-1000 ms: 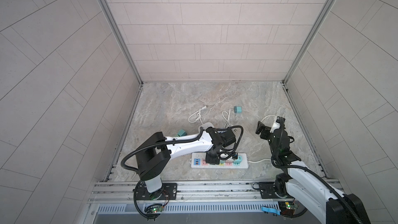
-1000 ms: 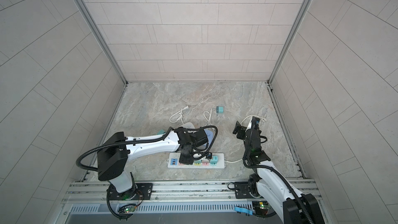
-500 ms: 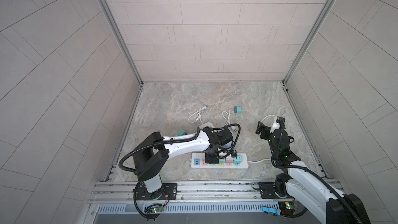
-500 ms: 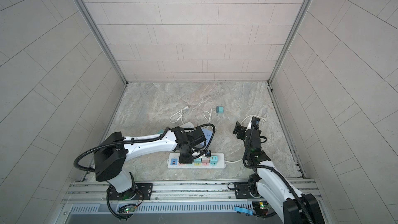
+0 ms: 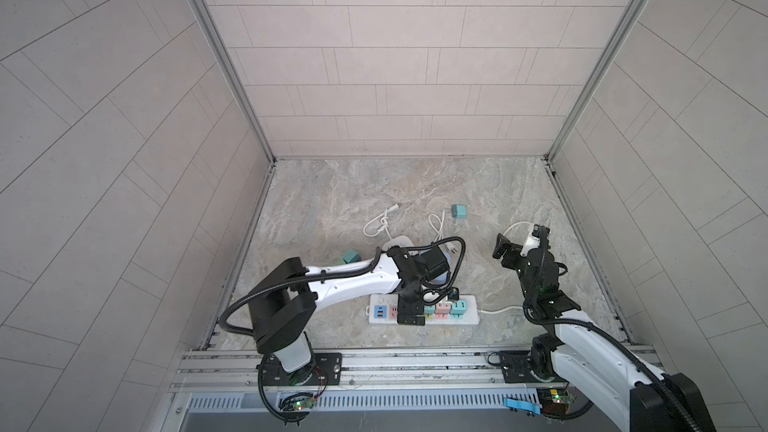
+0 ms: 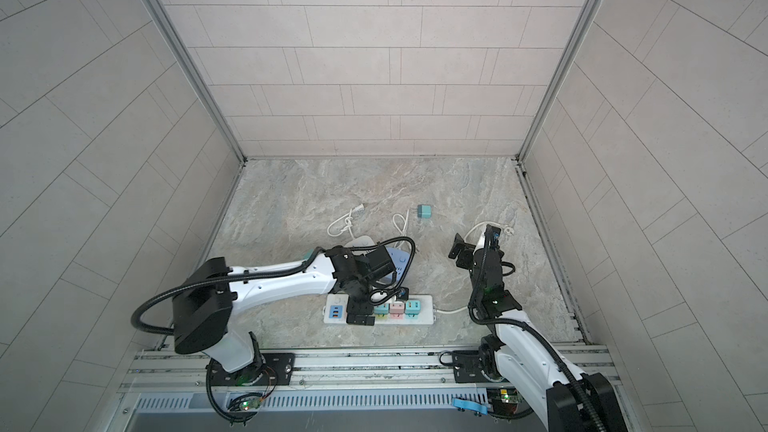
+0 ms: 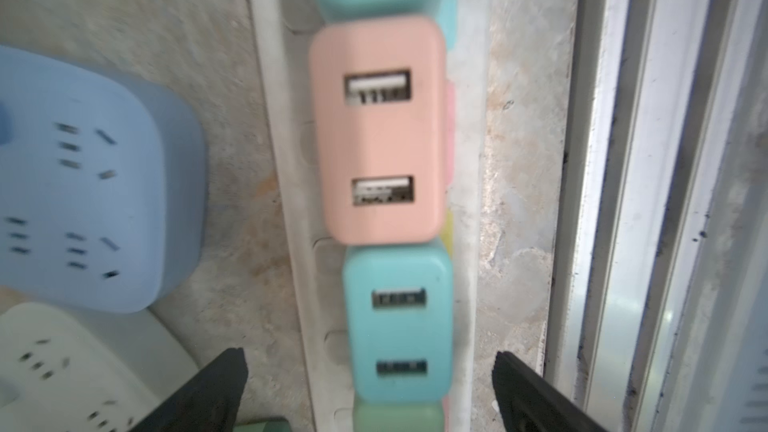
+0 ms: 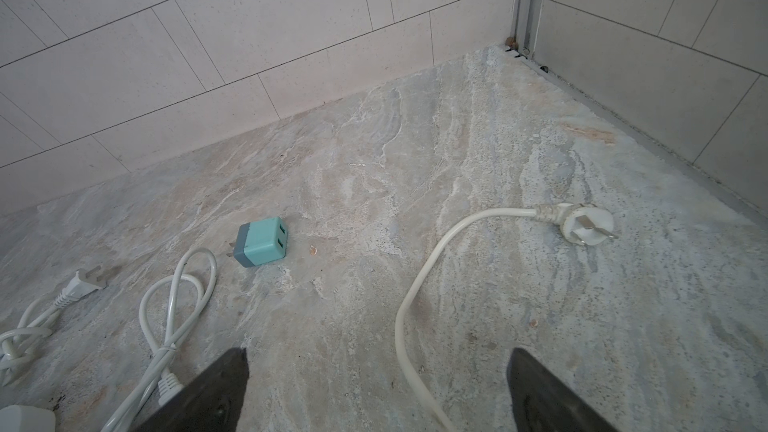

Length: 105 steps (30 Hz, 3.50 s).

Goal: Insert the plug
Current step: 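Open the left gripper and lift it off the plugged mint-green adapter, then reach the right gripper to the small teal adapter while the left draws back, then close the right gripper on the small teal adapter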

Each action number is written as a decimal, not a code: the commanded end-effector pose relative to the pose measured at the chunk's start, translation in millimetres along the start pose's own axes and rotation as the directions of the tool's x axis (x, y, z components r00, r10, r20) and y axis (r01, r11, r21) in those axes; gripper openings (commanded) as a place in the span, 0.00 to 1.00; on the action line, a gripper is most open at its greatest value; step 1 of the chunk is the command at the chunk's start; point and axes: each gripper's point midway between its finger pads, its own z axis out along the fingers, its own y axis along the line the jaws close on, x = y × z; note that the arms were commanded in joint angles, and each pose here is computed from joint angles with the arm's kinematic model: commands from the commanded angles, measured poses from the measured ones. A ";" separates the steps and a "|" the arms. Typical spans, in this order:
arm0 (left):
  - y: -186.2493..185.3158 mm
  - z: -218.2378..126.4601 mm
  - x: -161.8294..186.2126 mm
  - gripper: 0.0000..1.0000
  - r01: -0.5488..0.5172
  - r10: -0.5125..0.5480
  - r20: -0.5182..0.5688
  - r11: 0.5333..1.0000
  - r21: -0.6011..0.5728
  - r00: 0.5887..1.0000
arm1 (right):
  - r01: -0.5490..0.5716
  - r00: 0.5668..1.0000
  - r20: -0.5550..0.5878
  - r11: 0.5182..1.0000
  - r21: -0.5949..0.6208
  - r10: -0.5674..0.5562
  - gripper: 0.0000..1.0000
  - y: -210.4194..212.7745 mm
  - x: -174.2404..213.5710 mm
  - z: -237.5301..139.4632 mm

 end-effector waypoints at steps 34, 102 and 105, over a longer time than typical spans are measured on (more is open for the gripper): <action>129.8 -138.6 47.3 1.00 0.865 -0.282 0.826 0.287 -0.412 0.487 | -0.015 0.977 -0.173 0.856 0.516 0.122 1.00 -47.4 -20.4 19.4; 150.6 -156.2 80.1 1.00 0.944 -0.292 0.916 -0.098 -0.315 0.275 | 0.252 0.716 -0.698 0.933 0.258 0.000 0.87 60.9 67.0 145.0; 150.1 -155.9 80.1 1.00 0.946 -0.287 0.918 -0.094 -0.311 0.274 | 0.214 0.713 -0.701 0.946 0.245 0.019 0.83 59.5 70.7 142.5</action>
